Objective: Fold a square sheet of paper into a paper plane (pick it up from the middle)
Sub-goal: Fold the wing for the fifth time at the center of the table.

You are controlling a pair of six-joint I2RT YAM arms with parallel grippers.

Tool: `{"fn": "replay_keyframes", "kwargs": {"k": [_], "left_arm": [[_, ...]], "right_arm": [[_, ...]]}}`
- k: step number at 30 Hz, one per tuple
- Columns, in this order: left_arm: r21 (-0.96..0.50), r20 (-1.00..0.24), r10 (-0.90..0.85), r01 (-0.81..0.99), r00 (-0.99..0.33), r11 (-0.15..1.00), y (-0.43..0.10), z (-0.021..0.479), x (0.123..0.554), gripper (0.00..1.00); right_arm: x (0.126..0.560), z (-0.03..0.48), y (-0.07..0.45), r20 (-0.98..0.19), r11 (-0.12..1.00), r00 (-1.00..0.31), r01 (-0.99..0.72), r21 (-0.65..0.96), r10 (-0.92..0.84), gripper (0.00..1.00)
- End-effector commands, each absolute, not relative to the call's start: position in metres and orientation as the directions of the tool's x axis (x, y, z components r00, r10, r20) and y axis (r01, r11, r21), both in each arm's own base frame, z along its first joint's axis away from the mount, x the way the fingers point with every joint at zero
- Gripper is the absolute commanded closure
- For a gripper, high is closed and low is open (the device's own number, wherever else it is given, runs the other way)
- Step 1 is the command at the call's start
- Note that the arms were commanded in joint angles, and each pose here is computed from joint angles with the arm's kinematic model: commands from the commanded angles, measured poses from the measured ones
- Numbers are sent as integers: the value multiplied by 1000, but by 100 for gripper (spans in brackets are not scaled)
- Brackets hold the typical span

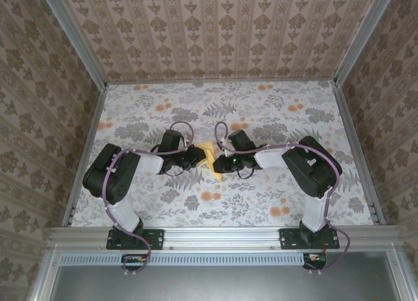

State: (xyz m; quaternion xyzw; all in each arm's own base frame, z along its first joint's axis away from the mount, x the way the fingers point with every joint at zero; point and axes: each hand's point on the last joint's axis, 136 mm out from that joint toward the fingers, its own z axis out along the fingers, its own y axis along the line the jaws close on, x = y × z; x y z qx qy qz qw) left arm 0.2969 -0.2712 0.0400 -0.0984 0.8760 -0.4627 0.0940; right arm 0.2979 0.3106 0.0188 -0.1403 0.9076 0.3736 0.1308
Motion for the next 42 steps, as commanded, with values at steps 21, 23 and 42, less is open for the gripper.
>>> {"fn": "replay_keyframes", "kwargs": {"k": [21,23,42], "left_arm": [[-859,-97,-199,-19,-975,512,-289,48,297,83],[-857,-90,-200,-26,-976,514,-289,46,298,83],[-850,-77,-201,-41,-977,526,-289,40,297,83]], "right_arm": [[292,31,304,-323,669,-905,-423,611,-277,83],[293,35,303,-329,668,-903,-425,610,-275,79],[286,42,298,-302,676,-919,-393,623,-255,77]]}}
